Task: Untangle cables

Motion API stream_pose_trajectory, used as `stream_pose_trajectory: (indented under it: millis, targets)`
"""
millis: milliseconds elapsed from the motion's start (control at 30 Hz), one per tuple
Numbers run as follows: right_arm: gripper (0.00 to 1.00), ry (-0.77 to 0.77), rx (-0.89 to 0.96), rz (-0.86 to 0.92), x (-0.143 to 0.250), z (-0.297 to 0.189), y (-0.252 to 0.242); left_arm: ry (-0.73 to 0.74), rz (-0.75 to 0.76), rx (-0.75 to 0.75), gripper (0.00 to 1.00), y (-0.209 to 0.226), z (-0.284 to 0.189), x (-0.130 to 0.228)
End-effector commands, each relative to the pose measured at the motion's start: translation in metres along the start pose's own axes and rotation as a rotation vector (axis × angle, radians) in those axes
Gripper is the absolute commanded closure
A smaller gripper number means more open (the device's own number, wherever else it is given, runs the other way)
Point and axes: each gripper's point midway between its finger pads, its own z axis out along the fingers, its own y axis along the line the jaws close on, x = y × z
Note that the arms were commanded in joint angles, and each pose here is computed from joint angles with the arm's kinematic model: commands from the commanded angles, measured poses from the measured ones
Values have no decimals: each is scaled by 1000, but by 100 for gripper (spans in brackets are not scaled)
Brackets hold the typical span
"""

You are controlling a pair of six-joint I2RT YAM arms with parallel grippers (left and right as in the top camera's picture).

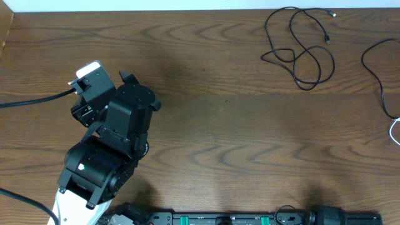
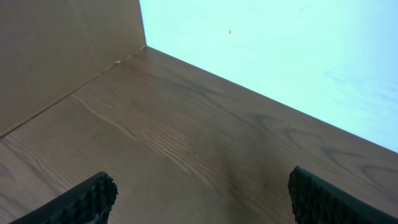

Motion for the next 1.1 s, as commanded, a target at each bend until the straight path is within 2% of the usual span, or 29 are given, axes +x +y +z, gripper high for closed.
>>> stream_pose_trajectory:
  millis: [0, 367, 533, 767, 867, 1067]
  targets:
    - [1, -67, -15, -2, -12, -26, 10, -20, 7, -35, 11, 6, 1, -3]
    - [1, -203, -22, -51, -54, -66, 18, -19, 8, -36, 10, 6, 1, -3]
    - [1, -319, -46, -60, -86, -84, 19, -19, 8, -36, 10, 6, 1, -3]
    - [1, -413, -53, -88, -97, -72, 19, -31, -11, -27, 10, 10, -4, -7]
    - [1, -431, -34, -96, -89, -53, 14, -45, -33, -16, 10, 16, -9, -11]
    - [1, -201, -44, 66, 3, 7, 1, -99, -121, 5, 10, 41, -29, -28]
